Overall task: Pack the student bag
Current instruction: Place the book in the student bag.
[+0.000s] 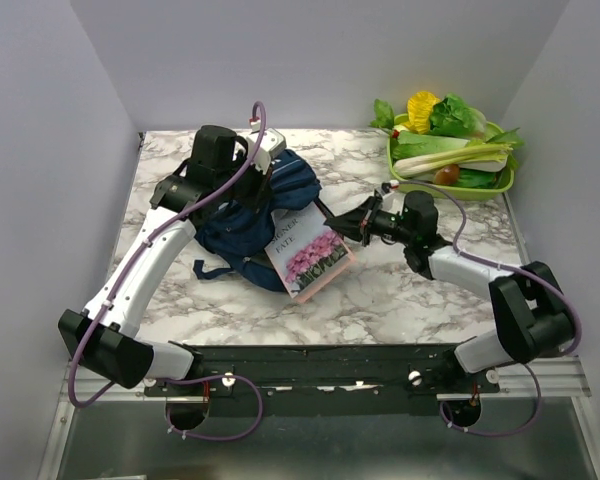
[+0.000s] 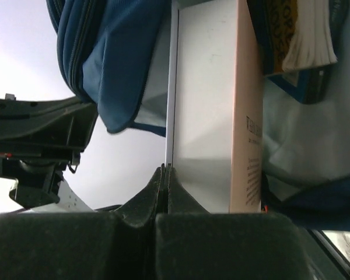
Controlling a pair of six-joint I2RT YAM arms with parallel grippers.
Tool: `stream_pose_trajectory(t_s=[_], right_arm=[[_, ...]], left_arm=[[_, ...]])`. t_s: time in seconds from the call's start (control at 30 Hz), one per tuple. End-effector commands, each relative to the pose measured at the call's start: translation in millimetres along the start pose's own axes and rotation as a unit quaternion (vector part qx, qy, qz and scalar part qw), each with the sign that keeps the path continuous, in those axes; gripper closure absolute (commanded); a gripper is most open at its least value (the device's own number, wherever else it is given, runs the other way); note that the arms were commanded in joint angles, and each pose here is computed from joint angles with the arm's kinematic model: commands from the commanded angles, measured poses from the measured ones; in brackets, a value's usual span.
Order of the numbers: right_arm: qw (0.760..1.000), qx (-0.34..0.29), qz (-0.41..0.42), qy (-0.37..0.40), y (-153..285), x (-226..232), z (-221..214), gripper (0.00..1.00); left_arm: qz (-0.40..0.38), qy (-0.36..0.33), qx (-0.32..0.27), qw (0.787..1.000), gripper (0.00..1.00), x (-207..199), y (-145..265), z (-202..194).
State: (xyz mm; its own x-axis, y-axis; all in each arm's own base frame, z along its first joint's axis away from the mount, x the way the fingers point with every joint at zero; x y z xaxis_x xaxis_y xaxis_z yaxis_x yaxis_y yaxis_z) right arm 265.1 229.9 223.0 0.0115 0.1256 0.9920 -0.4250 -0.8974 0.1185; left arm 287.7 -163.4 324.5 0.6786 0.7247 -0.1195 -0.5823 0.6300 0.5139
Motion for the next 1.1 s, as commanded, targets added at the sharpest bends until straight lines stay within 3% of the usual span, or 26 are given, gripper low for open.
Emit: stream_pose_trajectory(t_s=[0.0, 0.13, 0.37, 0.7, 0.87, 0.9, 0.93, 1.03, 1.07], right_arm=[[0.998, -0.013, 0.054, 0.017, -26, 26, 9, 0.99], [0.999, -0.027, 0.032, -0.006, -45, 13, 19, 0.99], [0.994, -0.107, -0.005, -0.031, -70, -12, 50, 0.99], [0.975, -0.205, -0.075, 0.043, -104, -17, 71, 0.99], [0.974, -0.171, -0.121, 0.084, -122, -15, 58, 0.99], [0.971, -0.168, -0.131, 0.11, -117, -12, 55, 0.93], [0.967, -0.165, -0.162, 0.111, -110, -21, 52, 0.75], [0.947, -0.19, -0.207, 0.154, -80, -21, 50, 0.5], [0.943, -0.194, -0.211, 0.17, -74, -19, 51, 0.47]], left_arm=[[-0.066, -0.05, -0.147, 0.986, 1.0, -32, 41, 73], [-0.086, -0.049, -0.15, 0.984, 1.0, -42, 49, 75], [-0.123, -0.028, -0.149, 0.981, 1.0, -55, 57, 78], [-0.144, -0.006, -0.135, 0.98, 1.0, -62, 57, 69], [-0.14, 0.0, -0.132, 0.981, 1.0, -60, 54, 68], [-0.136, -0.001, -0.13, 0.982, 1.0, -59, 53, 67], [-0.134, -0.003, -0.13, 0.982, 1.0, -59, 53, 66], [-0.127, -0.006, -0.122, 0.984, 1.0, -56, 49, 60], [-0.126, -0.005, -0.121, 0.985, 1.0, -56, 48, 59]])
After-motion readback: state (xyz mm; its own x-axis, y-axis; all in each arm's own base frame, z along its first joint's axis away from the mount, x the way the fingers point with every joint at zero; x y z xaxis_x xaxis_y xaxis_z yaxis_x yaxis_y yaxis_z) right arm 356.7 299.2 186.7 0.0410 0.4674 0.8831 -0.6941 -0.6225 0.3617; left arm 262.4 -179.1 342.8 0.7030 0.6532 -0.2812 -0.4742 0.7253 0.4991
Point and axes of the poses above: each gripper's point midway between its finger pads, its own y axis back along the fingers, its own x axis along the line the jaws close on, z = x × y, the point moved 6 cm from there along y, back along the fingers, and after that the axes turned 5 degrees about y, right-handed, at the moved point
